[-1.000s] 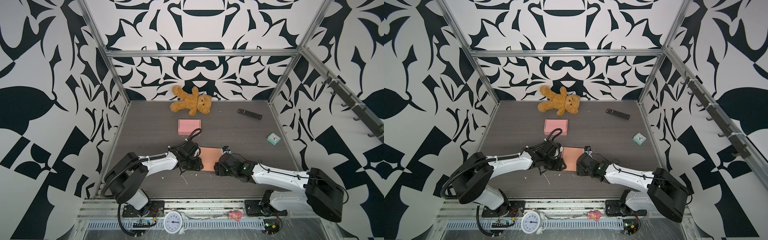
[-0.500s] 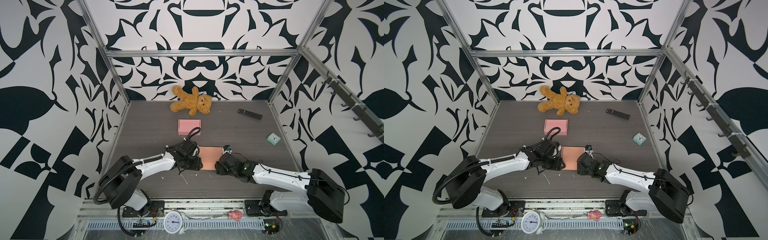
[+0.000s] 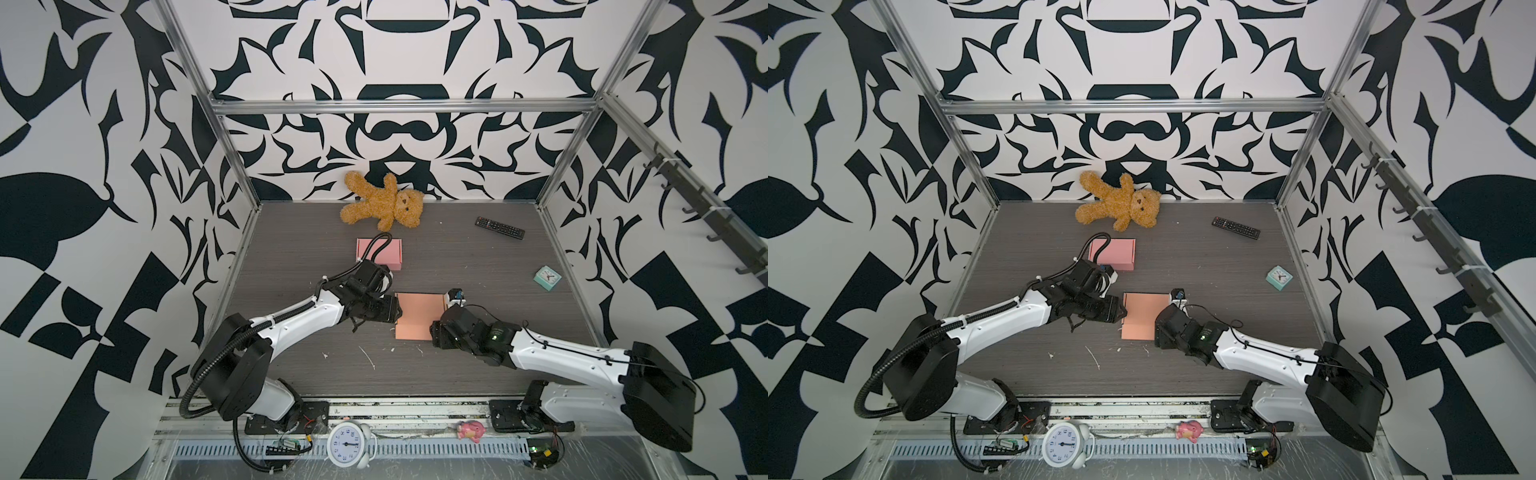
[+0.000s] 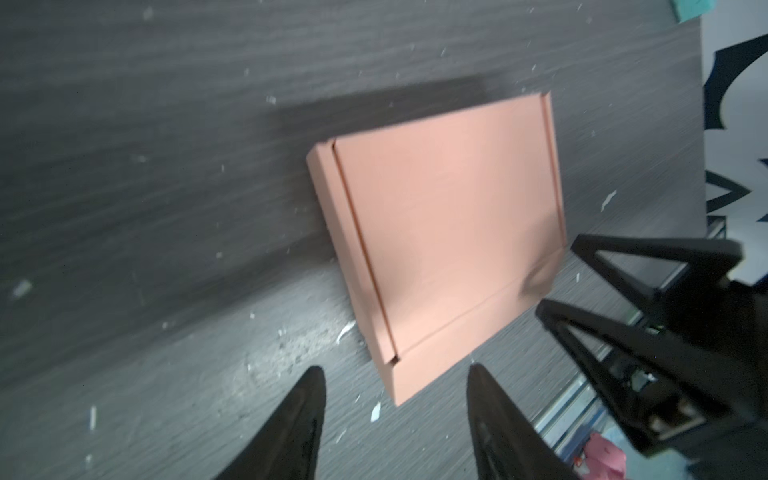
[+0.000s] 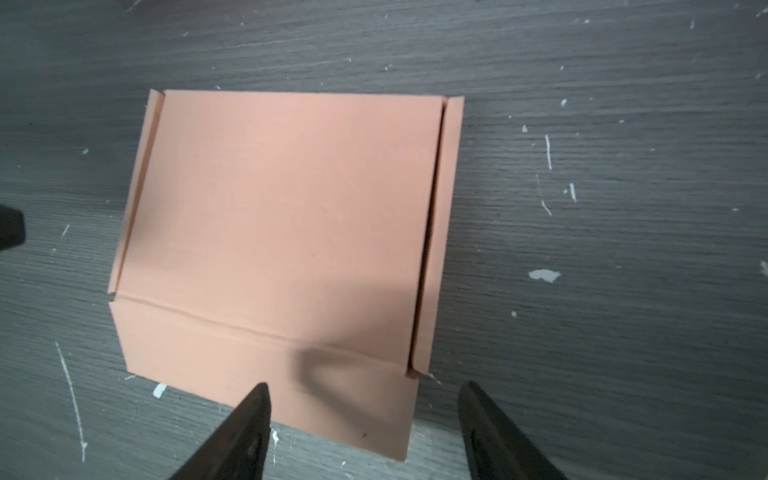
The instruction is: Fold the paper box
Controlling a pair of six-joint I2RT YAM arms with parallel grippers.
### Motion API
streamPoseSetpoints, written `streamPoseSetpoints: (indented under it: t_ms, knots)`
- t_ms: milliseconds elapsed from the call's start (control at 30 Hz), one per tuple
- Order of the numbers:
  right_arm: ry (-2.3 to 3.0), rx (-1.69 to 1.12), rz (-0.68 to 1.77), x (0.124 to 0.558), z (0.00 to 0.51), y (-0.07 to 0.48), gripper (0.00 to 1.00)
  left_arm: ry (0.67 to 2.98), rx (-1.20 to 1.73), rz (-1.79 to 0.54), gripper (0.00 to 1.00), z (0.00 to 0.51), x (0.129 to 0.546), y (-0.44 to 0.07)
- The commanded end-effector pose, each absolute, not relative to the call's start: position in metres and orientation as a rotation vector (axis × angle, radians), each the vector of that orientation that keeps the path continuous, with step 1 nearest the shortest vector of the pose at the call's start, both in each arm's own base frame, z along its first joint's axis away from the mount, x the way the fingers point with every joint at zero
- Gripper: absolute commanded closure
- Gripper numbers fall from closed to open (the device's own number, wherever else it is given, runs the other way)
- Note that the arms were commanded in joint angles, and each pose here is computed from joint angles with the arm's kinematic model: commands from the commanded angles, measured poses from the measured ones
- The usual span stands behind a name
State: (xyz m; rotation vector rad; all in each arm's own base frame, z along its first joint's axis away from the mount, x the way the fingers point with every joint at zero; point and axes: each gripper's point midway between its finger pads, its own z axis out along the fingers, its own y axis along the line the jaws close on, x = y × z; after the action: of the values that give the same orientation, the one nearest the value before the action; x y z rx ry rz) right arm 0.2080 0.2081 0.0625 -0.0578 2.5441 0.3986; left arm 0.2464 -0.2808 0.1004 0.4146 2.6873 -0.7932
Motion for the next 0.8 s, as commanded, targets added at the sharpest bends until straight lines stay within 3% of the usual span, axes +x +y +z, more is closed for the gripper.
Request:
streamPoseSetpoints:
  t_ms: [0, 433, 767]
  knots:
    - [2.524, -0.072, 0.381, 0.209, 0.068, 0.205, 0.27, 2.68, 0.466, -0.801, 0.4, 0.106, 0.261, -0.285]
    - [2.545, -0.102, 0.415, 0.207, 0.072, 0.214, 0.27, 2.634, 0.519, -0.953, 0.32, 0.102, 0.312, -0.32]
    - [2.558, -0.113, 0.424, 0.207, 0.072, 0.218, 0.27, 2.671, 0.585, -1.1, 0.26, 0.079, 0.318, -0.339]
